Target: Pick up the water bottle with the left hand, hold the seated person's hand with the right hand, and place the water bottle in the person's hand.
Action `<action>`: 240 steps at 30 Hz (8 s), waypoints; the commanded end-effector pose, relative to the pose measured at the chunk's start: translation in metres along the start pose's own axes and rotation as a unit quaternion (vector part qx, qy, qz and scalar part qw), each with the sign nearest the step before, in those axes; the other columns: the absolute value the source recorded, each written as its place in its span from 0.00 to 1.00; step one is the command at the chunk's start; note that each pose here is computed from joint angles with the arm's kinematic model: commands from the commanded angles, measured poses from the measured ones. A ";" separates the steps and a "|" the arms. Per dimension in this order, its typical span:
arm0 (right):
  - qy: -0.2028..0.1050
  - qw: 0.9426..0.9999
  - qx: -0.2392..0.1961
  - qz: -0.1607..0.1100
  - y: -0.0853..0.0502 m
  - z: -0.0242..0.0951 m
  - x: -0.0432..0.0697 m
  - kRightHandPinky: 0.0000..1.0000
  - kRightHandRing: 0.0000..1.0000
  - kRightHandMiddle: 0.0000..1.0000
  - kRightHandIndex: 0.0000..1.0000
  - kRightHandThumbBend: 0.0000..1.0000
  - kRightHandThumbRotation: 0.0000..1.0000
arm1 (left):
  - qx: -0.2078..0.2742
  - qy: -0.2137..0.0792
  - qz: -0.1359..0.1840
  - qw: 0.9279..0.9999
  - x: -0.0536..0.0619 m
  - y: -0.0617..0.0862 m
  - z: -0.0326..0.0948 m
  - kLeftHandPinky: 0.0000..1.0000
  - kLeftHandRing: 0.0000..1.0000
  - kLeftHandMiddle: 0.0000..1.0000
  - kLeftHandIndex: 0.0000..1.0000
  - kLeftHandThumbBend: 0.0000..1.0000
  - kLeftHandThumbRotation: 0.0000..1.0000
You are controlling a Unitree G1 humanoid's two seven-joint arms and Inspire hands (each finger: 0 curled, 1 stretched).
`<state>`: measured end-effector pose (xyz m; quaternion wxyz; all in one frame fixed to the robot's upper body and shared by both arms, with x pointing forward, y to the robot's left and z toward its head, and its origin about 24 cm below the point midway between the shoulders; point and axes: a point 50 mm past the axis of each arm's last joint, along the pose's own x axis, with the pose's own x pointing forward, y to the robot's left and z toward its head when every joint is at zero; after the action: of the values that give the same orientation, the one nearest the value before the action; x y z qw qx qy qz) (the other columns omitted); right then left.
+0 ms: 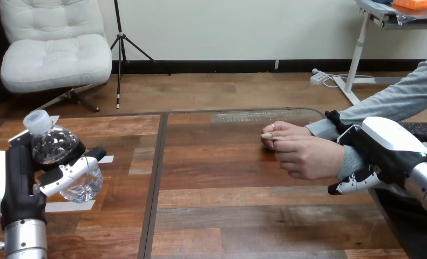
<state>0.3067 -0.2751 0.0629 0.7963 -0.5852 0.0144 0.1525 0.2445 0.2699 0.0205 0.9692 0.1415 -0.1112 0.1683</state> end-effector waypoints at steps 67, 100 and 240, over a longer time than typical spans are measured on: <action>-0.058 0.988 -0.014 -0.143 -0.012 0.014 0.011 0.15 0.20 0.26 0.27 0.85 0.00 | -0.014 -0.054 -0.005 0.998 0.013 -0.011 0.025 0.26 0.30 0.35 0.37 0.72 0.00; -0.070 0.984 -0.038 -0.161 -0.002 0.019 0.018 0.18 0.22 0.28 0.28 0.87 0.00 | -0.006 -0.077 -0.024 0.997 0.014 -0.021 0.029 0.24 0.28 0.33 0.36 0.72 0.00; -0.136 0.982 0.024 -0.130 0.006 0.063 0.040 0.15 0.19 0.25 0.27 0.75 0.00 | -0.111 -0.100 -0.213 0.966 0.036 -0.128 0.072 0.22 0.27 0.32 0.34 0.69 0.00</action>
<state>0.3100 -0.2210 0.0254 0.8137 -0.5539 -0.0771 0.1583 0.2932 0.1590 0.0429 0.9840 0.0837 -0.1502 -0.0477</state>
